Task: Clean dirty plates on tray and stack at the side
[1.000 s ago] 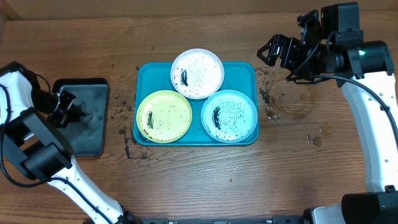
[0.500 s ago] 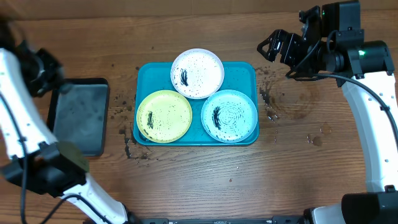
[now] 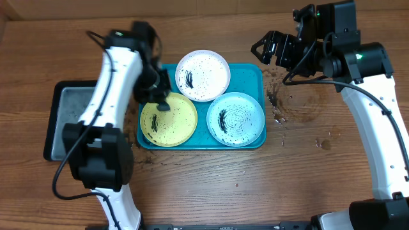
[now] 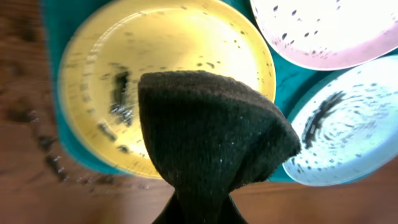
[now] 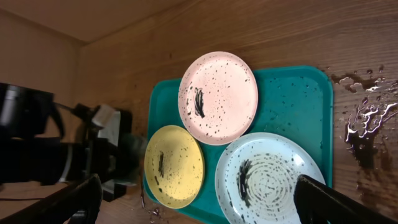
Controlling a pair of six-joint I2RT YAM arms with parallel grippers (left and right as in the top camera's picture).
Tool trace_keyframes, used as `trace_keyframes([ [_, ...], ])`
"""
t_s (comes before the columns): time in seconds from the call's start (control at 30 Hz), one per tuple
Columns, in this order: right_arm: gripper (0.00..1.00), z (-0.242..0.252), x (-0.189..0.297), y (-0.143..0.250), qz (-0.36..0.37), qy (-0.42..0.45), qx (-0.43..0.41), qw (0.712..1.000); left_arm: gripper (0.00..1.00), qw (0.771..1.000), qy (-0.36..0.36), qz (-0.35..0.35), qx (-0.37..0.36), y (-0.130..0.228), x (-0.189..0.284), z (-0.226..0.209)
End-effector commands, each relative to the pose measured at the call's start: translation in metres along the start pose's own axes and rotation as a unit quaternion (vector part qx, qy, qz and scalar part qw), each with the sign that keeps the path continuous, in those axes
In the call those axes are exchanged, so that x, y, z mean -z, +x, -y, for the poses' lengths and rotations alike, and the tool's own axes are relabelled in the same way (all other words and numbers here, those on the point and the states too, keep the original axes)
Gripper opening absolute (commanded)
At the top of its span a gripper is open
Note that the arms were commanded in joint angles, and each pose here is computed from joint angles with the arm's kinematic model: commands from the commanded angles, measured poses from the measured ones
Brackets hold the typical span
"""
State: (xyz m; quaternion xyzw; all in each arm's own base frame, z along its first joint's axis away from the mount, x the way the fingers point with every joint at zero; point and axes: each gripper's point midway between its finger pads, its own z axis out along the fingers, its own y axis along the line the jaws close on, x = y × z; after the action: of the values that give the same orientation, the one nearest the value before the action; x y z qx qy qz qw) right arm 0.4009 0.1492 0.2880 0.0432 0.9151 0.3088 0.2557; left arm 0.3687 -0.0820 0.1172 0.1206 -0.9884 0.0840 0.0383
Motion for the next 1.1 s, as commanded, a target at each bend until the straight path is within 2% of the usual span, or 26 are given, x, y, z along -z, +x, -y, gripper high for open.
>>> trace_keyframes([
  [0.0,1.00,0.003,-0.003,-0.001,0.001,0.006,-0.003,1.000,0.04,1.000,-0.015,-0.006,0.000,0.006,-0.026,0.001],
  [0.2,1.00,0.005,-0.003,-0.003,0.006,0.011,-0.002,1.000,0.05,0.999,-0.033,-0.013,-0.025,0.017,-0.063,0.002],
  [0.37,1.00,0.002,-0.005,0.000,0.001,0.010,0.008,1.000,0.20,0.998,-0.060,-0.020,-0.022,0.022,-0.071,-0.011],
  [0.4,1.00,-0.001,-0.006,0.002,-0.001,0.008,0.013,1.000,0.39,0.998,-0.064,-0.018,-0.020,0.021,-0.071,-0.014],
  [0.43,1.00,-0.003,-0.007,0.004,-0.004,0.006,0.016,1.000,0.66,0.998,-0.066,-0.017,-0.019,0.021,-0.071,-0.015],
  [0.47,1.00,-0.005,-0.008,0.006,-0.007,0.005,0.020,1.000,0.79,0.998,-0.066,-0.017,-0.018,0.020,-0.070,-0.016],
  [0.63,1.00,-0.008,-0.012,0.016,-0.019,0.022,0.033,0.999,0.84,0.998,-0.064,-0.007,-0.021,0.015,-0.069,-0.015],
  [0.73,0.99,-0.010,-0.013,0.021,-0.026,0.023,0.033,0.999,0.82,0.998,-0.060,0.008,-0.019,0.005,-0.058,-0.013],
  [0.9,0.63,-0.008,-0.014,0.036,-0.067,0.037,0.034,0.996,0.80,0.997,-0.038,0.060,0.012,-0.023,-0.007,-0.015],
  [1.0,0.48,-0.007,-0.025,0.045,-0.105,0.053,0.032,0.993,0.78,0.994,-0.023,0.093,0.058,-0.042,0.026,-0.028],
  [1.07,0.47,-0.006,-0.041,0.054,-0.132,0.070,0.037,0.988,0.77,0.990,-0.009,0.109,0.086,-0.053,0.040,-0.040],
])
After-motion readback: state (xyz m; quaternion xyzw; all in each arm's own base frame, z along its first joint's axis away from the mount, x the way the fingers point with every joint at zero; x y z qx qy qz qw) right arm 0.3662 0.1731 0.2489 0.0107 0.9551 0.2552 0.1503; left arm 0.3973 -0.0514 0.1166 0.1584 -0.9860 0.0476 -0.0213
